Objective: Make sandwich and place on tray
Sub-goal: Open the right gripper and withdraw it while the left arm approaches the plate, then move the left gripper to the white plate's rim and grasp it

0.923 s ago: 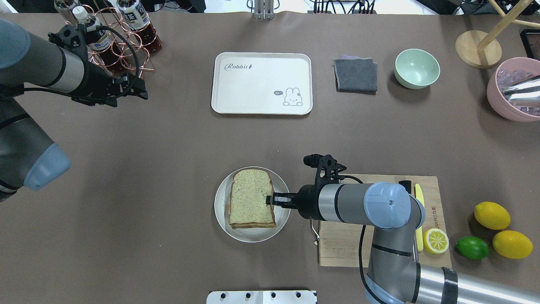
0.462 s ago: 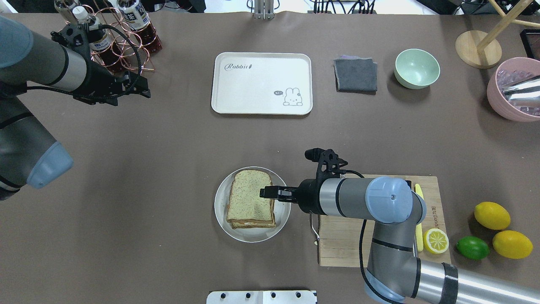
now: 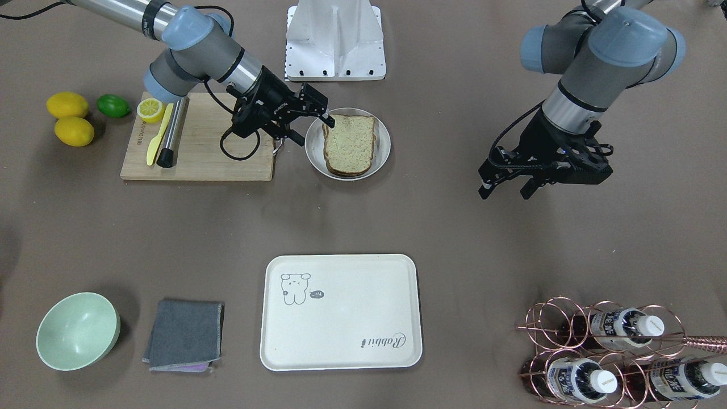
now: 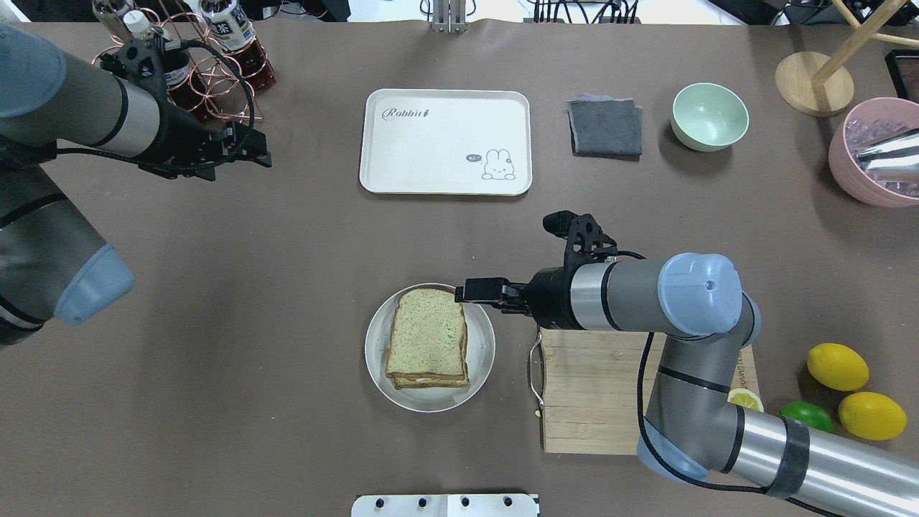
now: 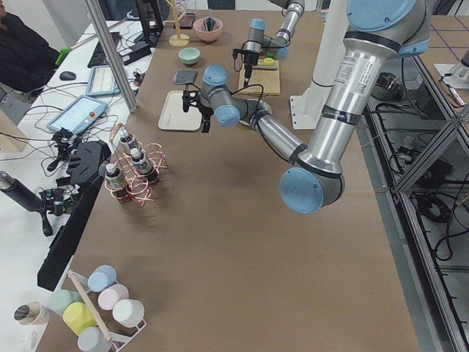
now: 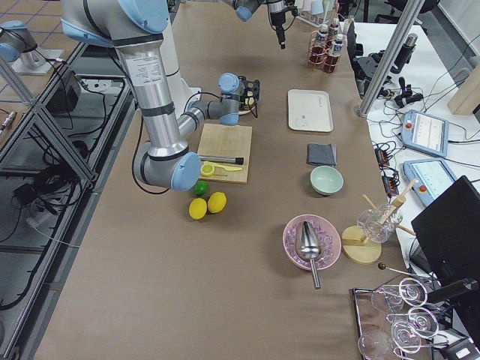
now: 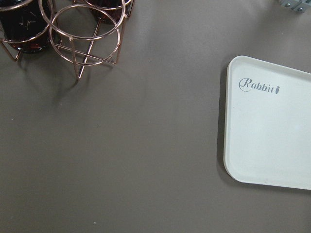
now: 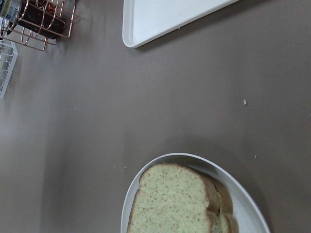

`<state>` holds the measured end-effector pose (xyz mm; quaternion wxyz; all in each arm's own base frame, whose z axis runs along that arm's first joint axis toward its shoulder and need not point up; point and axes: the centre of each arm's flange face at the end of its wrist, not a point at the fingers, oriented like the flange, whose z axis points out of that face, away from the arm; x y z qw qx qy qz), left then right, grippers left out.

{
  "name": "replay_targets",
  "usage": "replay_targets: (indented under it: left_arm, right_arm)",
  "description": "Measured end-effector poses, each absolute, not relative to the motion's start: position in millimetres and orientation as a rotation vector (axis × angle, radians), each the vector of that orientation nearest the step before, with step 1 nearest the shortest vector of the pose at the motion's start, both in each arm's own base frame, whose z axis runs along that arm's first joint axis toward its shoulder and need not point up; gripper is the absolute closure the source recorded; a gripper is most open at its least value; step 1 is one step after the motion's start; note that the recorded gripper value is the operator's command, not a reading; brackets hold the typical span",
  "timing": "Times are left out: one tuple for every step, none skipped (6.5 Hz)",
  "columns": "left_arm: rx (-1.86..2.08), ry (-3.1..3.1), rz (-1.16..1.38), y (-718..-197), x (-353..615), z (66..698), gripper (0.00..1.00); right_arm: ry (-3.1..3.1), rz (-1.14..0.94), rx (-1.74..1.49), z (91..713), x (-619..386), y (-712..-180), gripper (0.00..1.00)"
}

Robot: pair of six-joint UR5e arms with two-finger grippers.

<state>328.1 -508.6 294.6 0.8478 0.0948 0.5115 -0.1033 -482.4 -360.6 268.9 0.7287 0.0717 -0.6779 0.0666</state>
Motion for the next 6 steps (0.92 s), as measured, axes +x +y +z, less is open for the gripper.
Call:
replay_targets:
  left_arm:
    - [0.187,1.103,-0.225,-492.5,353.4,282.9,0.13]
    - [0.191,1.127,-0.221,-471.4,384.2,274.5,0.24]
    - [0.196,1.148,-0.213,-450.2,410.7,269.6,0.27]
    - [0.198,1.156,-0.207,-430.1,433.7,267.8,0.27]
    - [0.205,1.156,-0.200,-409.4,456.0,267.3,0.27]
    - [0.212,1.156,-0.183,-386.2,478.9,268.8,0.29]
  right_arm:
    - [-1.467,0.156,0.143,271.7,-462.5,-376.5,0.00]
    - [-1.437,0.170,0.123,281.0,-439.5,-396.3,0.00]
    - [-1.403,0.185,0.092,290.9,-410.7,-420.8,0.00]
    - [-1.373,0.204,0.069,297.2,-386.0,-441.2,0.00]
    - [-1.358,0.219,0.062,302.3,-372.7,-451.1,0.00]
    - [-1.347,0.231,0.060,309.6,-364.7,-455.0,0.00]
